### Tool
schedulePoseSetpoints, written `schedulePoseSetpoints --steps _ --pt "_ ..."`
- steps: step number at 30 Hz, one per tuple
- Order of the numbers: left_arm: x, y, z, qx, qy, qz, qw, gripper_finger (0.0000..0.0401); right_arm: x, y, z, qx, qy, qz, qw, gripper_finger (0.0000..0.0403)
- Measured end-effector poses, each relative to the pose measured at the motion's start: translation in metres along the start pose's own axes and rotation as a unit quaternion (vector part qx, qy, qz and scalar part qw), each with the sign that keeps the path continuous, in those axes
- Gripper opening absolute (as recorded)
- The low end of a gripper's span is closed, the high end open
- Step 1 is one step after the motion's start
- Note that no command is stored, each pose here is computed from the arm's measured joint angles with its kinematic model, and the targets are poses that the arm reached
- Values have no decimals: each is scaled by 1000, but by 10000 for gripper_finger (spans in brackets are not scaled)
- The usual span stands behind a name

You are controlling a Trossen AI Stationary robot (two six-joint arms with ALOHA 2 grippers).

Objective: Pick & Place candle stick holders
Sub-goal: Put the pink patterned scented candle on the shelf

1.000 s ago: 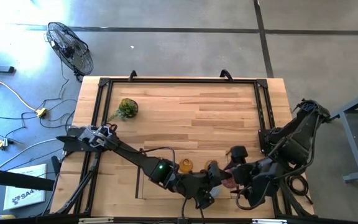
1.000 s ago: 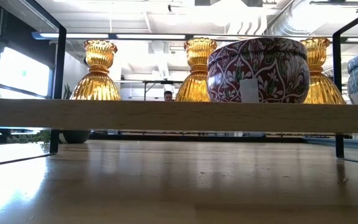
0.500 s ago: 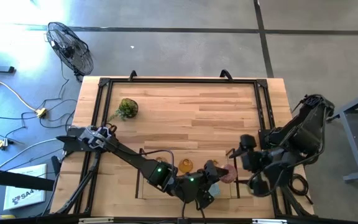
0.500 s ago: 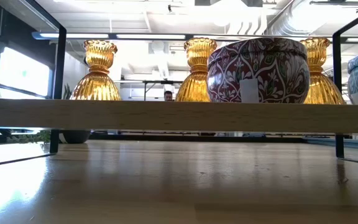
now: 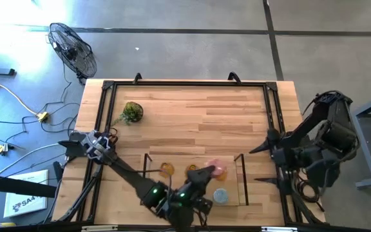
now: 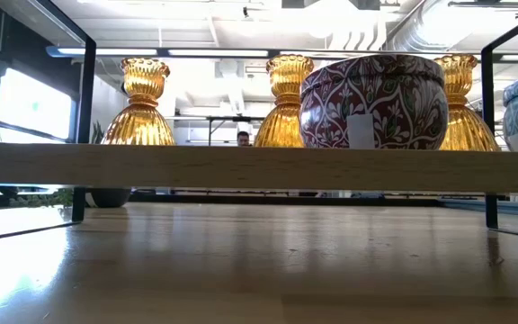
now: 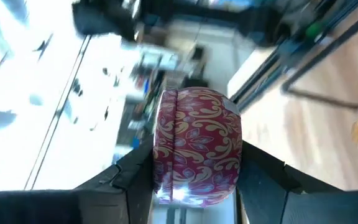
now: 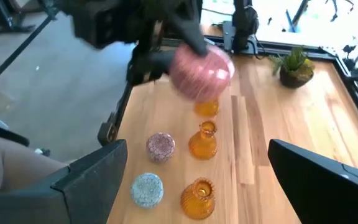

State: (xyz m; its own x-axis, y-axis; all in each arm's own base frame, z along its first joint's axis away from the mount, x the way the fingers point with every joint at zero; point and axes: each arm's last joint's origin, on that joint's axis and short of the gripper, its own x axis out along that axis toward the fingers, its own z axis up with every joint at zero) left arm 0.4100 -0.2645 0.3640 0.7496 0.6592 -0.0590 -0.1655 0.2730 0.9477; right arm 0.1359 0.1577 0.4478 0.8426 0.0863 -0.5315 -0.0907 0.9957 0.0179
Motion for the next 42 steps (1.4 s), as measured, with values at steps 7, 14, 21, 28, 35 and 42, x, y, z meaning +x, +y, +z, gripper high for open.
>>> schedulePoseSetpoints --steps 7,14,21,28,35,42 --pt "-43 -7 -1 -33 50 50 997 179 -3 11 -7 -35 5 3 999 385" --pt "-73 -13 1 -75 20 41 996 181 1 22 -11 -42 7 1 999 385" --pt "-95 -23 1 -95 -3 32 995 181 11 33 -14 -27 22 -3 999 385" --pt "-121 -46 4 -73 -30 19 997 181 23 43 -18 -7 35 -13 999 385" --pt "-146 -69 6 -73 -54 10 996 182 33 52 -21 -10 37 -25 999 385" --pt "-168 -91 6 -62 -74 2 995 182 38 60 -18 4 19 -22 1000 385"
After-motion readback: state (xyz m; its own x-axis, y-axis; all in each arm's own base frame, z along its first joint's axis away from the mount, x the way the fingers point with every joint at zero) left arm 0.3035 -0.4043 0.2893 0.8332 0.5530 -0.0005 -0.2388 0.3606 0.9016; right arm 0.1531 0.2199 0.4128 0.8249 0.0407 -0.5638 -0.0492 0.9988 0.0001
